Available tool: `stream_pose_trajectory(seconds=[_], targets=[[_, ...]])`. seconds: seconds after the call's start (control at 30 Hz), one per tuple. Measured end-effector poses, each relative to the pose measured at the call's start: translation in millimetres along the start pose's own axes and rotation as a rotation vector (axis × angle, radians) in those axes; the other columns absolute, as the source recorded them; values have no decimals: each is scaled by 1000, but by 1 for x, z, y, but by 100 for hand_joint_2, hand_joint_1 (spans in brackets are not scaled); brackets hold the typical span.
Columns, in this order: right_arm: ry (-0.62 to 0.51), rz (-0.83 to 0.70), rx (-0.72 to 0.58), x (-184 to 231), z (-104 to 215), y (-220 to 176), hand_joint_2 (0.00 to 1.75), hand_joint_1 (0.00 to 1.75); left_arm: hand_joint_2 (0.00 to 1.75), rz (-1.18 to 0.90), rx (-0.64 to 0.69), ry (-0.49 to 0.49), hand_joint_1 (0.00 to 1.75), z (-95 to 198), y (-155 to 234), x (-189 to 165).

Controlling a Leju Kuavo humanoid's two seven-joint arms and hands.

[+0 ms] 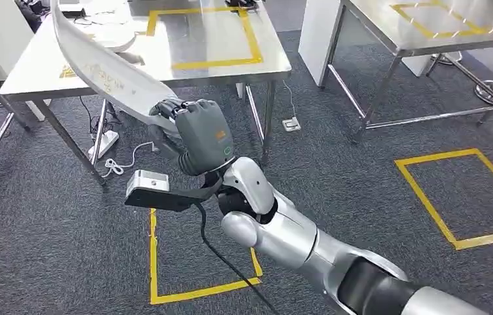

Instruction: Take the parts from the cabinet and place them on the table.

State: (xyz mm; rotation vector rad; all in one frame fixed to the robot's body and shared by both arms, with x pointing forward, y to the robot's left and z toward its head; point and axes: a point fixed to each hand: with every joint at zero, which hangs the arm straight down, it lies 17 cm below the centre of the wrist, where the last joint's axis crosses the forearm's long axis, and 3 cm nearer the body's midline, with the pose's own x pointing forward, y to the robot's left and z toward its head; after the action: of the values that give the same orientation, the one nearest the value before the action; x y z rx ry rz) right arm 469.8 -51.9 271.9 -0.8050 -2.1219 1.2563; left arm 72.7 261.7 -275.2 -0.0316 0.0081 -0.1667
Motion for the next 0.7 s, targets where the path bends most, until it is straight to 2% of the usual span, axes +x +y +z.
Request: stream_pose_trajectory(seconds=[0.7], targets=[[6,5,10,2,11,6,175,175,175,10,-4,-17,0,1,-2,6]])
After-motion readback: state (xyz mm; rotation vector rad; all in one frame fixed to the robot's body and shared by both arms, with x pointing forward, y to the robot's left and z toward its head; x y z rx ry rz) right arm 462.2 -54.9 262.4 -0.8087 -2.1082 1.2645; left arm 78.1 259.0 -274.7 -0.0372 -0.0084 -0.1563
